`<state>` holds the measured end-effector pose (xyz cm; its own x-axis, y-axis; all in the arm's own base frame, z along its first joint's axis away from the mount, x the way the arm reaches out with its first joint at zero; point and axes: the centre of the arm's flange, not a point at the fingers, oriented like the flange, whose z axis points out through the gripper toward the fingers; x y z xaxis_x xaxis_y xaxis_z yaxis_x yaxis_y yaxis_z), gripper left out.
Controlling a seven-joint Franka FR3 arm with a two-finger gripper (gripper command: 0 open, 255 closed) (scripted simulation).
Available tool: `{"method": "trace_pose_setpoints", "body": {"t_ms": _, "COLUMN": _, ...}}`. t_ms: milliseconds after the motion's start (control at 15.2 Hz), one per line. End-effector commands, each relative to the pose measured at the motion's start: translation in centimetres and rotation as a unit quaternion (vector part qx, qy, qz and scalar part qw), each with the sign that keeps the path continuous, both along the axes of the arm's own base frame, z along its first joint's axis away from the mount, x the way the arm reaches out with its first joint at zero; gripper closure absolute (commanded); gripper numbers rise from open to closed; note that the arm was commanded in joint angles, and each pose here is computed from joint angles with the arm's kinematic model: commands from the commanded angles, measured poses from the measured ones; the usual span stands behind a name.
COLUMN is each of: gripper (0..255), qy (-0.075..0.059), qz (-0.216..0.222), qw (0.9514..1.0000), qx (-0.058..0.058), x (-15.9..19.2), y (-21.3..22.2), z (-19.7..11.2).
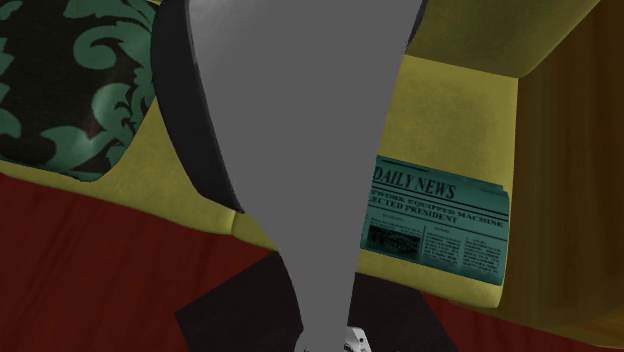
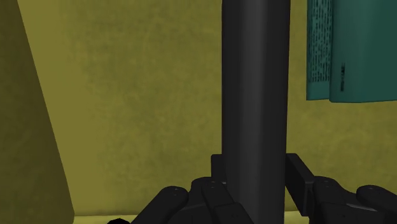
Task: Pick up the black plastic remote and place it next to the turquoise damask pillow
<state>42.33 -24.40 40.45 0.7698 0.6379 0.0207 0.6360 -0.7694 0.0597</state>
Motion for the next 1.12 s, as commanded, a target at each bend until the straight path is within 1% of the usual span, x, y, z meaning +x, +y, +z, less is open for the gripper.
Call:
{"method": "trace_pose_setpoints", "body": {"t_ms": 0, "gripper": 255, "qy": 0.0, "qz": 0.0, "qw": 1.0, "qx": 0.0, "x": 0.1, "y": 0.0, "z": 1.1}}
{"method": "trace_pose_setpoints", "body": {"t_ms": 1056, "gripper": 255, "qy": 0.0, "qz": 0.0, "qw": 1.0, "qx": 0.0, "x": 0.1, "y": 0.0, "z": 9.5}}
